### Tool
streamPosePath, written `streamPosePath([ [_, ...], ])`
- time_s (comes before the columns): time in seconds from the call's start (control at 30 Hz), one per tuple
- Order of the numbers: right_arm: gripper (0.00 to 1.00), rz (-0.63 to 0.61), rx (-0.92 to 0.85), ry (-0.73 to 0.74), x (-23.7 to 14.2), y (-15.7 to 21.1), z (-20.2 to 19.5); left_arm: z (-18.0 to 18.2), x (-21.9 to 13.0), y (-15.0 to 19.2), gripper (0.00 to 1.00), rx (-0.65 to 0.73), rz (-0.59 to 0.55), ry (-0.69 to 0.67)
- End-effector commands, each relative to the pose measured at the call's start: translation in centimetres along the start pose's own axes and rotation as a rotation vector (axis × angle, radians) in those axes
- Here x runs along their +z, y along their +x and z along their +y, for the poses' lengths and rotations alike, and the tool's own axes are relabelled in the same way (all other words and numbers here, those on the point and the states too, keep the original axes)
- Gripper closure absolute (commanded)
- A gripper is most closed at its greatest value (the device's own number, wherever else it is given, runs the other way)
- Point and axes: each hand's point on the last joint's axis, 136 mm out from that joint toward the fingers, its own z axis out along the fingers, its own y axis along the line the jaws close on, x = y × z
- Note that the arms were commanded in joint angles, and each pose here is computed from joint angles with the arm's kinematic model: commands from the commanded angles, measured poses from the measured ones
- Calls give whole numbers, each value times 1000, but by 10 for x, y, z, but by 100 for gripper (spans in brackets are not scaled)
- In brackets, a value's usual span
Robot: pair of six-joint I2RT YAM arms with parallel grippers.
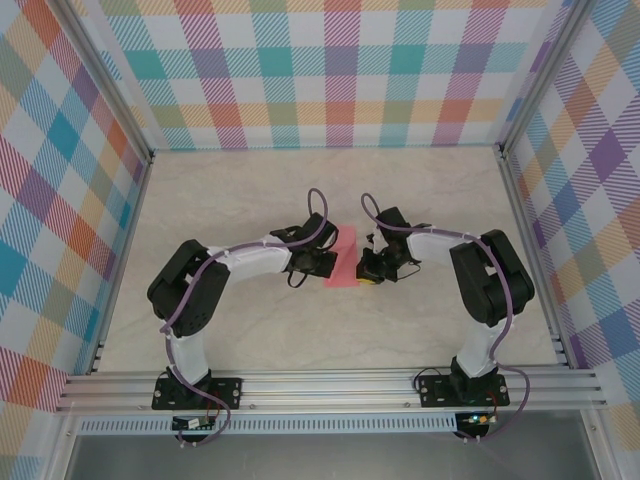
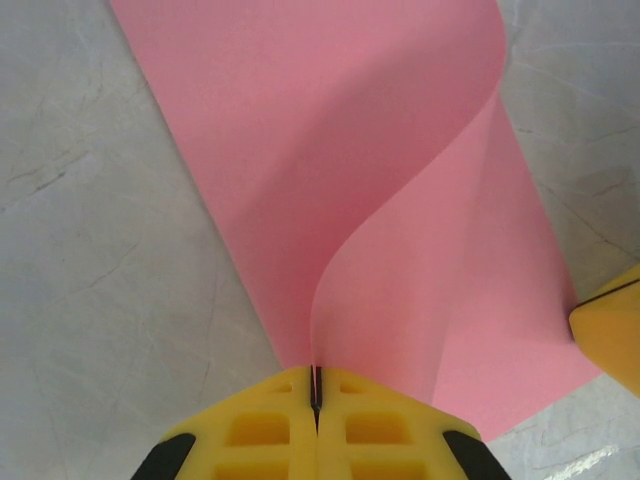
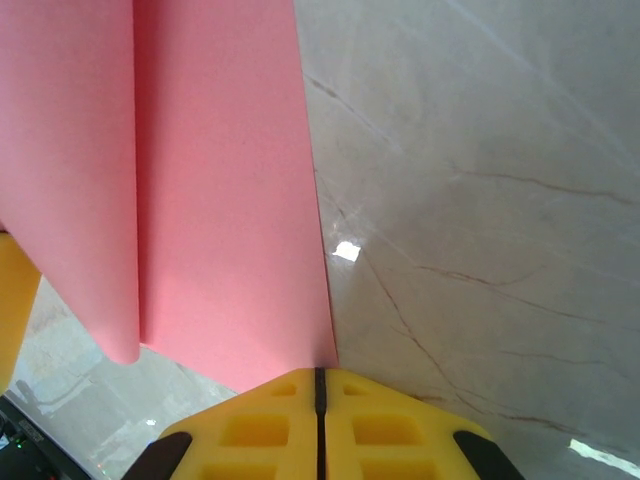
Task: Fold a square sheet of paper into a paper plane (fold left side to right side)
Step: Fold the triangle a second time at the center of the table.
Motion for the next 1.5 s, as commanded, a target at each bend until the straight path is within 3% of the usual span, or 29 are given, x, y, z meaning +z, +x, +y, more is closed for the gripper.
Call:
streamPosePath([
  [0.0,92,59,7,82,11,15,-19,5,1,-13,98,4,-20,-13],
  [1.47,92,67,-1,99,11,17,-20,15,17,-12,98,5,-6,-55],
])
